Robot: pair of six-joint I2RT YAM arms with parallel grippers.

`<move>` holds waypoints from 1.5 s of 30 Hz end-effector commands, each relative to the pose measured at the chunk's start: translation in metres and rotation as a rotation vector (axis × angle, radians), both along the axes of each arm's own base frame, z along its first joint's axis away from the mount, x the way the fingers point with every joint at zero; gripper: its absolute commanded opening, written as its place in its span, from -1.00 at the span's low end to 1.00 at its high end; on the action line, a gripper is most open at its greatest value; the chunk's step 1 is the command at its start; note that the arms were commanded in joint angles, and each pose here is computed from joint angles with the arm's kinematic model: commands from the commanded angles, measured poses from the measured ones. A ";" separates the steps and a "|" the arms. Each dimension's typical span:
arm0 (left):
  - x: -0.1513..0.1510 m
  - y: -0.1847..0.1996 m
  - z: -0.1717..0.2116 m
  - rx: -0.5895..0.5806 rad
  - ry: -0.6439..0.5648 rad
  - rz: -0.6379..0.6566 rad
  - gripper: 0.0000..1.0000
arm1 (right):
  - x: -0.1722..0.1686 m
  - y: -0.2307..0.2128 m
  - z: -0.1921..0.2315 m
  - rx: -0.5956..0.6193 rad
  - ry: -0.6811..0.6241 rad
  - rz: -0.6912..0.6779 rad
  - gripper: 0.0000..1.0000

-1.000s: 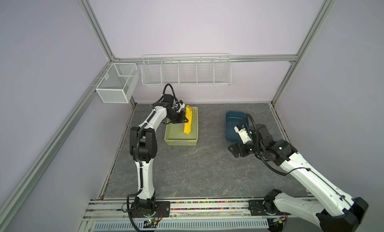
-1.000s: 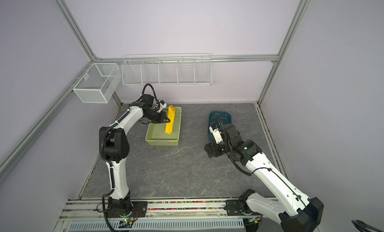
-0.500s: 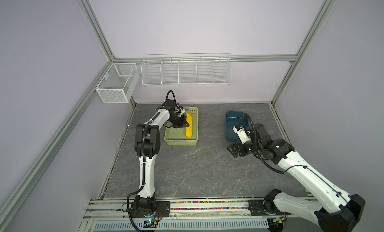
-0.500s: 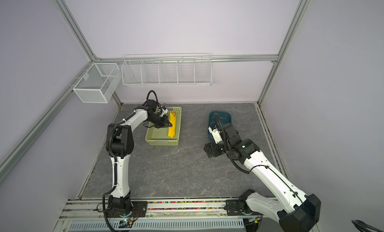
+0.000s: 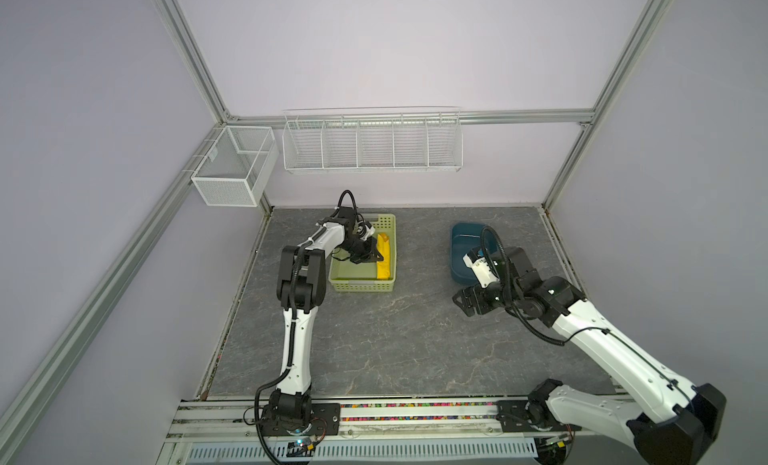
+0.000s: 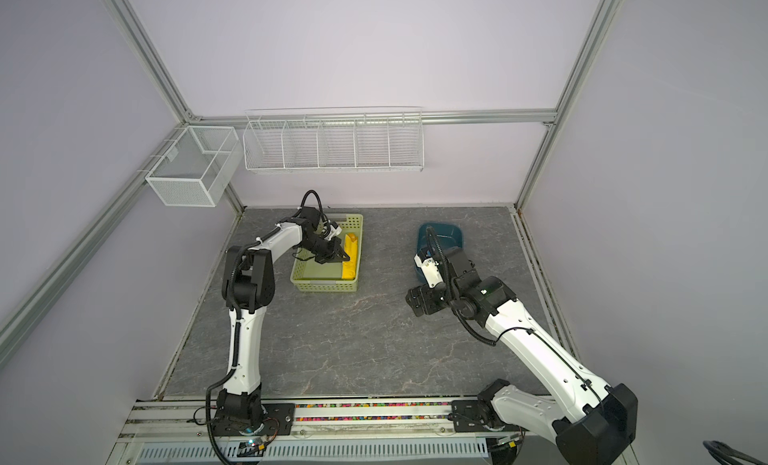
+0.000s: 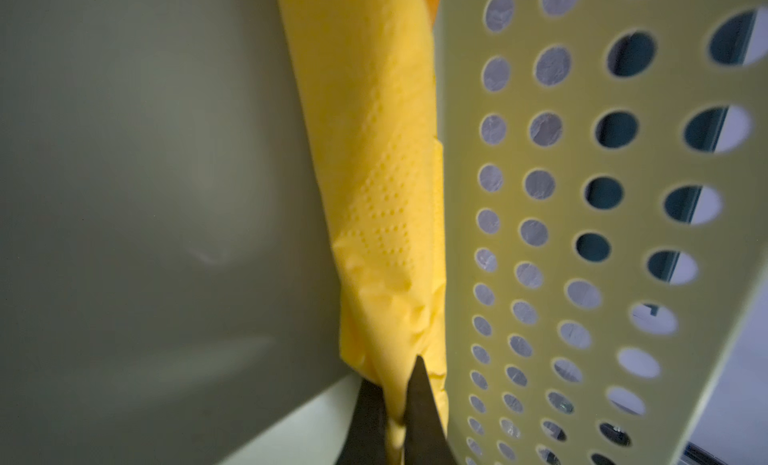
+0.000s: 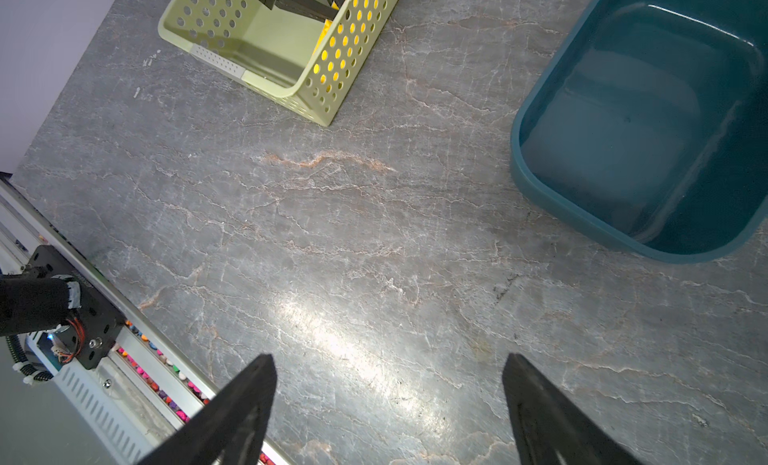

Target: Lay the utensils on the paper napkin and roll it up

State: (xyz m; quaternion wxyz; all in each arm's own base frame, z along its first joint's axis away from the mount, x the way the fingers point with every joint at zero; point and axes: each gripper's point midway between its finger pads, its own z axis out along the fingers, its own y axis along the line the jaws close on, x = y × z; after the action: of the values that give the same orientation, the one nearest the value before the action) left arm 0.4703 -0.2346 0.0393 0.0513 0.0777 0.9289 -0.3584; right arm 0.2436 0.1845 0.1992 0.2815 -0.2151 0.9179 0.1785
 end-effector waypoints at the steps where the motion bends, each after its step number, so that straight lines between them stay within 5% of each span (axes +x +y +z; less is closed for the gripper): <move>1: -0.004 -0.001 -0.008 0.025 0.028 -0.019 -1.00 | 0.001 0.001 -0.005 -0.004 -0.001 0.023 0.76; 17: 0.003 0.017 -0.001 0.153 -0.036 0.007 -0.28 | -0.001 0.001 -0.004 -0.006 0.003 0.029 0.76; 37: 0.012 0.016 0.090 0.097 -0.215 0.074 -0.18 | 0.005 -0.008 0.016 -0.010 -0.059 0.000 0.75; 43: 0.001 0.023 0.119 0.101 -0.289 0.104 0.07 | 0.025 -0.032 0.023 -0.042 -0.127 -0.120 0.87; 45: -0.004 0.028 0.126 0.109 -0.311 0.114 0.42 | 0.033 -0.041 0.028 -0.030 -0.150 -0.162 0.78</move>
State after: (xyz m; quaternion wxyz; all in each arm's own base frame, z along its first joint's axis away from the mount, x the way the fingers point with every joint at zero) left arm 0.4693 -0.2103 0.1513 0.1860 0.0789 0.9334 -0.2967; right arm 0.2625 0.1565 0.2080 0.3146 -0.1785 0.9217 0.1402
